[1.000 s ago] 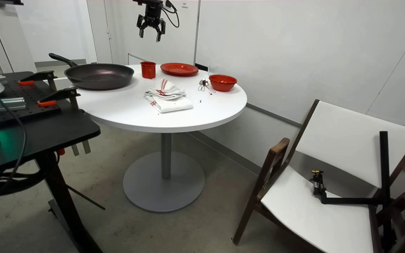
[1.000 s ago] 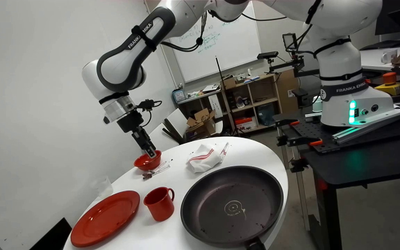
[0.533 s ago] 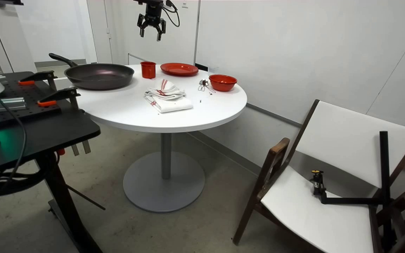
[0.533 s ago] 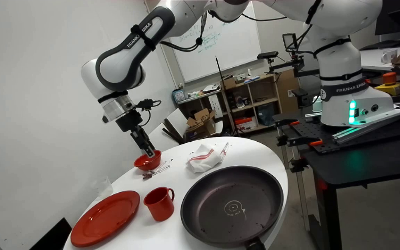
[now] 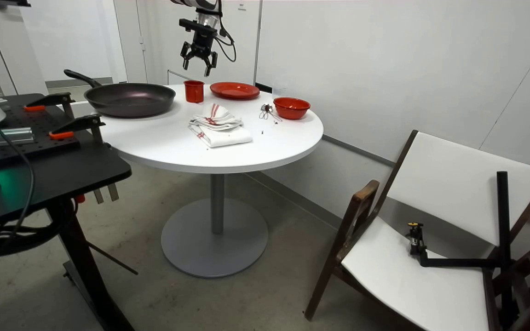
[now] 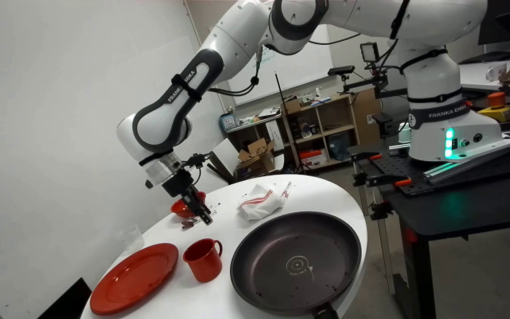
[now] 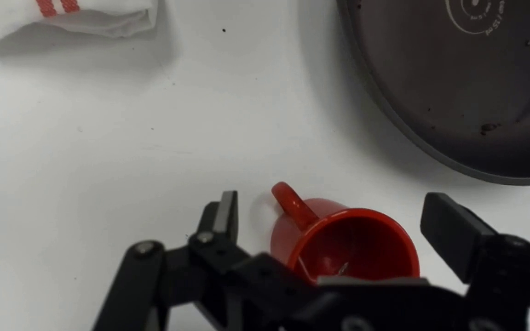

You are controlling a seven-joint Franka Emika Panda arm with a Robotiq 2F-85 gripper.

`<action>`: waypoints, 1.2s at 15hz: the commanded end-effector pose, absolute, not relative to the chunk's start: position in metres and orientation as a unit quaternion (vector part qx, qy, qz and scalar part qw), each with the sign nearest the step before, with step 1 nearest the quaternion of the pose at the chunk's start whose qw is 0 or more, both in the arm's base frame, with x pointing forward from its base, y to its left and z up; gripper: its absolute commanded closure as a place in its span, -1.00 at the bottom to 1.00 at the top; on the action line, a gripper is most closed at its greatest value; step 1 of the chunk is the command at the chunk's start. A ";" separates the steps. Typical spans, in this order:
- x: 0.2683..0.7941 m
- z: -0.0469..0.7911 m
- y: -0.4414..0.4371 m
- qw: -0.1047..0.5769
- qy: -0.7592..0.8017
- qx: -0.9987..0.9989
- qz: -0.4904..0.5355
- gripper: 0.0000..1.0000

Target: Move the mug to the right

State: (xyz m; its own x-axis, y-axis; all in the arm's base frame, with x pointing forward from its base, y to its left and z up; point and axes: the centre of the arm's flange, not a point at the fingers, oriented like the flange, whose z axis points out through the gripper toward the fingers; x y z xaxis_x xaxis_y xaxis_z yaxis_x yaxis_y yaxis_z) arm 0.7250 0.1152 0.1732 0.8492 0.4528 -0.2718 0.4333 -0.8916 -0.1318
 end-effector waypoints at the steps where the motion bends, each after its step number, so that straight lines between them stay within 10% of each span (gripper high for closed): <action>1: 0.761 0.158 0.119 0.050 -0.245 -0.955 0.159 -1.00; 18: 0.774 0.143 0.143 0.089 -0.288 -0.942 0.147 -1.00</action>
